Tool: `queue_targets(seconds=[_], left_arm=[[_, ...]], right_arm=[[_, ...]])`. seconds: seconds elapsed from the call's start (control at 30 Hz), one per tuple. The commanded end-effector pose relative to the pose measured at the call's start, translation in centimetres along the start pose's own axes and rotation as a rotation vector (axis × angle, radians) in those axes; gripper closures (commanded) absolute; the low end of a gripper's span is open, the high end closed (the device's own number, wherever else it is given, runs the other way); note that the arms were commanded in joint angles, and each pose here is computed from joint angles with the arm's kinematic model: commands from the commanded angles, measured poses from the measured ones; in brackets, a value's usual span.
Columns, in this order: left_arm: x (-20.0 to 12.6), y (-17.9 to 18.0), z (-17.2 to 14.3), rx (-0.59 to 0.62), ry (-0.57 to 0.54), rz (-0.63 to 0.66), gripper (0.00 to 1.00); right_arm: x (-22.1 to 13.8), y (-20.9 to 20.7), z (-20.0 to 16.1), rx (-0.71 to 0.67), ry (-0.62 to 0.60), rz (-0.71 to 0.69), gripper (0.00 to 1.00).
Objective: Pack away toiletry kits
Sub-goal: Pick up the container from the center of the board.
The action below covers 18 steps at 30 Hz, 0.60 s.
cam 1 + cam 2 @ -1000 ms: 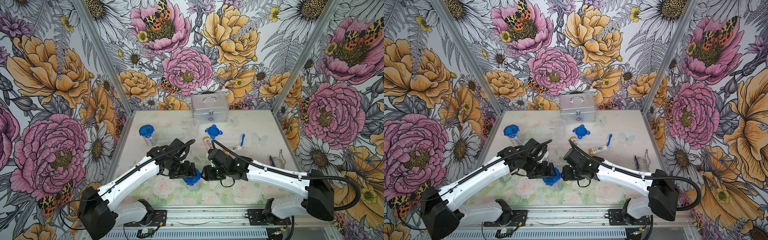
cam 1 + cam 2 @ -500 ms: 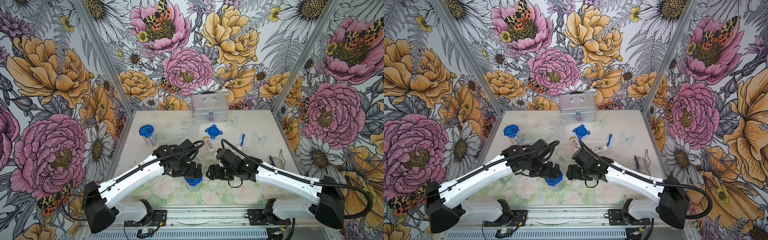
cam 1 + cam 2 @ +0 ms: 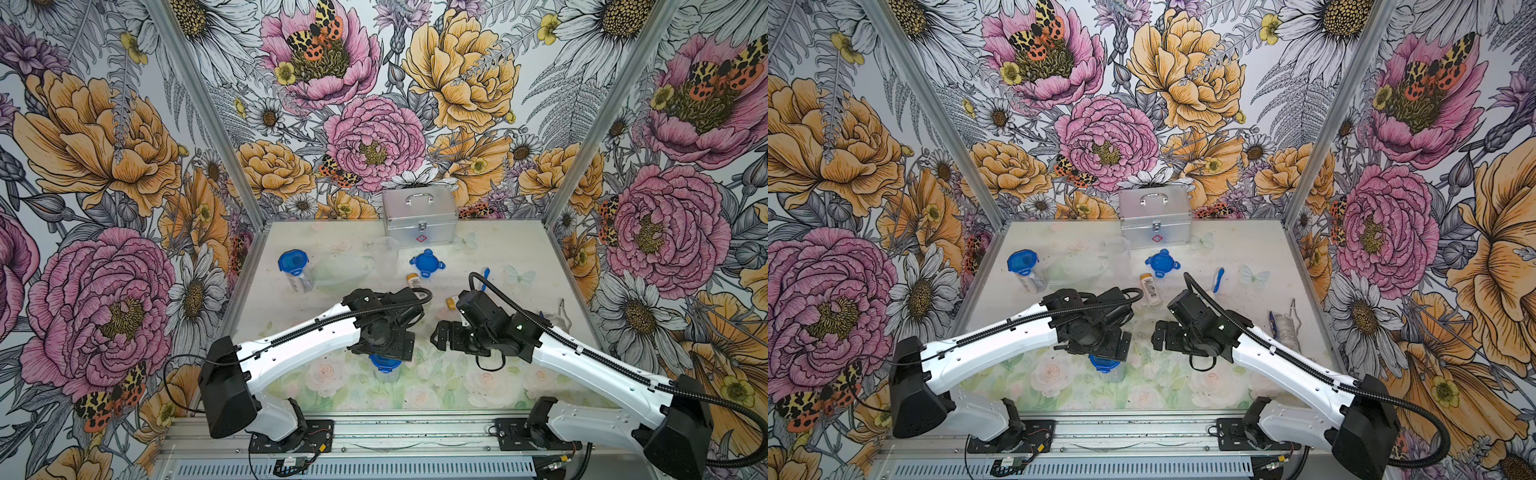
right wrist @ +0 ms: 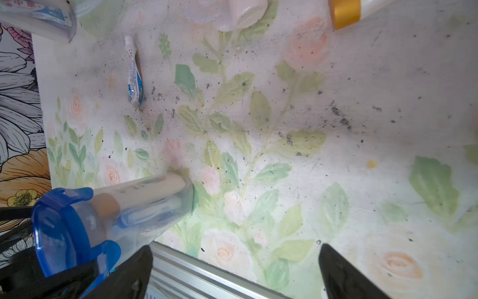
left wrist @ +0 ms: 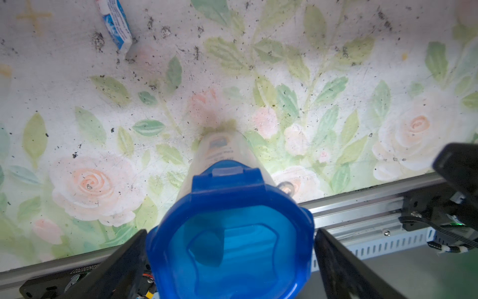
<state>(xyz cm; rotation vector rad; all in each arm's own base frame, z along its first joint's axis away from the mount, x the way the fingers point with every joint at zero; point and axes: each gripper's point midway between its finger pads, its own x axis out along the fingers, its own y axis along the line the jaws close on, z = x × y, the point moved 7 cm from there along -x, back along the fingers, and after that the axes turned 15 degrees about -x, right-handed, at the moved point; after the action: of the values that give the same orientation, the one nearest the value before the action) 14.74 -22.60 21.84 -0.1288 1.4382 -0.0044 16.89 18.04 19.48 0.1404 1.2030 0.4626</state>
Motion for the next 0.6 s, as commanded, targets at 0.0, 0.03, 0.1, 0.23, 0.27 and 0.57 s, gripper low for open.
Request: queue_targets(seconds=[0.0, 0.03, 0.1, 0.23, 0.27, 0.57], left_arm=[[-0.2, -0.5, 0.3, -0.011, -0.043, 0.018, 0.01], [-0.1, -0.6, 0.2, -0.01, -0.044, 0.023, 0.01], [0.3, -0.6, 0.2, -0.008, -0.043, 0.038, 0.01], [0.5, -0.6, 0.4, -0.002, -0.049, 0.052, 0.06], [0.4, -0.7, 0.4, -0.002, -0.05, 0.051, 0.09], [-0.3, 0.6, 0.8, -0.029, -0.055, 0.049, 0.24]], right_arm=[[-0.5, -1.0, -0.3, -0.006, -0.005, -0.023, 0.0], [-0.6, -1.1, -0.3, -0.004, -0.008, -0.024, 0.01], [-0.8, -1.4, -0.3, 0.002, -0.013, -0.027, 0.01], [-1.1, -1.9, -0.1, 0.006, -0.019, -0.033, 0.01], [-1.2, -2.0, 0.0, 0.007, -0.02, -0.034, 0.01], [-1.9, -2.1, 2.0, -0.024, -0.042, -0.057, 0.01]])
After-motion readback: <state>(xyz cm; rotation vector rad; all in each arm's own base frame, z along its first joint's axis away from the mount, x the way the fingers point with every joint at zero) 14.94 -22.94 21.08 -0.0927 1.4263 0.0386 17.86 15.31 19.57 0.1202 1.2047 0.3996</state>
